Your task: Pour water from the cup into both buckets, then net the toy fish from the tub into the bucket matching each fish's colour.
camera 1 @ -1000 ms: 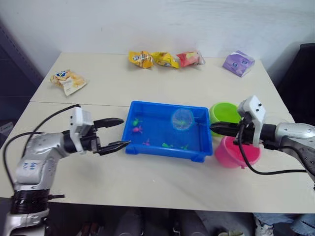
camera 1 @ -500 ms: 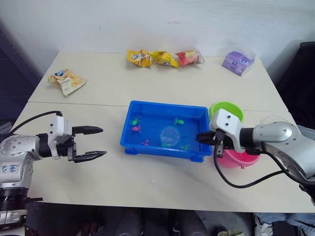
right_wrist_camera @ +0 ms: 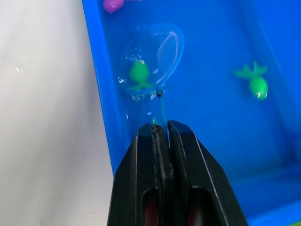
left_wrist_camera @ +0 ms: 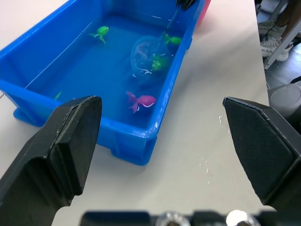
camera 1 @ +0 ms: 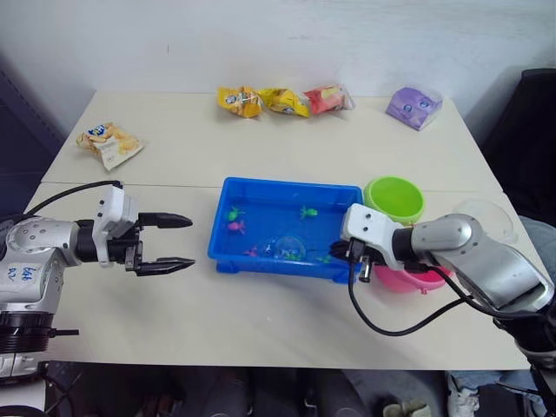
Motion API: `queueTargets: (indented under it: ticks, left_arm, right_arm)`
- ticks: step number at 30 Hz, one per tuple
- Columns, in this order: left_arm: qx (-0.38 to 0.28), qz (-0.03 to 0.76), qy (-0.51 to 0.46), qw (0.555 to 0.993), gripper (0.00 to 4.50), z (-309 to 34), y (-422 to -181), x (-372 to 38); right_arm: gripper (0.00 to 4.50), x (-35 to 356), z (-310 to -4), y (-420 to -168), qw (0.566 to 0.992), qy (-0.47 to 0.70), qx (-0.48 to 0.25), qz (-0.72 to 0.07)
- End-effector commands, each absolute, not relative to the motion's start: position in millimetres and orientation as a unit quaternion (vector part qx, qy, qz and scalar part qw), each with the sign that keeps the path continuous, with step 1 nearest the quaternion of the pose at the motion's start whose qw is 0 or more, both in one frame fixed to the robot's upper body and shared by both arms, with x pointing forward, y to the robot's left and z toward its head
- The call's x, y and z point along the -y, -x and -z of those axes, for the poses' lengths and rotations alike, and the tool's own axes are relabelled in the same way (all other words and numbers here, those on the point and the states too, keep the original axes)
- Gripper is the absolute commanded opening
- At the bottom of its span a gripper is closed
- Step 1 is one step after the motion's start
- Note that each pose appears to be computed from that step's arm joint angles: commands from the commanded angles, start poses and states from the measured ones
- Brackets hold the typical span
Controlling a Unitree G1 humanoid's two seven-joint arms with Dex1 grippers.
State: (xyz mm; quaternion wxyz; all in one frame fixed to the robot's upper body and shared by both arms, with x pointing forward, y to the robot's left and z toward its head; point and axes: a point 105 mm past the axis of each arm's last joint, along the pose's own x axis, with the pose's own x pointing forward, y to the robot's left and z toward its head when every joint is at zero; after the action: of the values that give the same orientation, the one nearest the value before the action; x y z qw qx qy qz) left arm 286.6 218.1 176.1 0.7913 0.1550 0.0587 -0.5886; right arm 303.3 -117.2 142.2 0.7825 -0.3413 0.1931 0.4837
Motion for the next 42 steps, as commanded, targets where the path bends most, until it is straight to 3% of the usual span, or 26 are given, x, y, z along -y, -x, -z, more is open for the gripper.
queueTargets:
  ticks: [1,15,28,42]
  left_arm:
    - [-0.06,0.604,-0.172,0.776,4.44,-176,-282,-213]
    - [-0.067,0.588,-0.169,0.788,4.44,-168,-284,-222]
    - [-0.068,0.584,-0.174,0.79,4.44,-163,-284,-226]
    - [-0.053,0.589,-0.17,0.788,4.44,-164,-285,-224]
  right_arm:
    - [0.0,105,-151,-310,0.782,0.344,-0.17,-0.492]
    - [0.0,70,-151,-334,0.777,0.339,-0.164,-0.504]
    - [0.0,62,-141,-325,0.76,0.295,-0.211,-0.539]
    - [0.0,71,-153,-318,0.793,0.116,-0.257,-0.54]
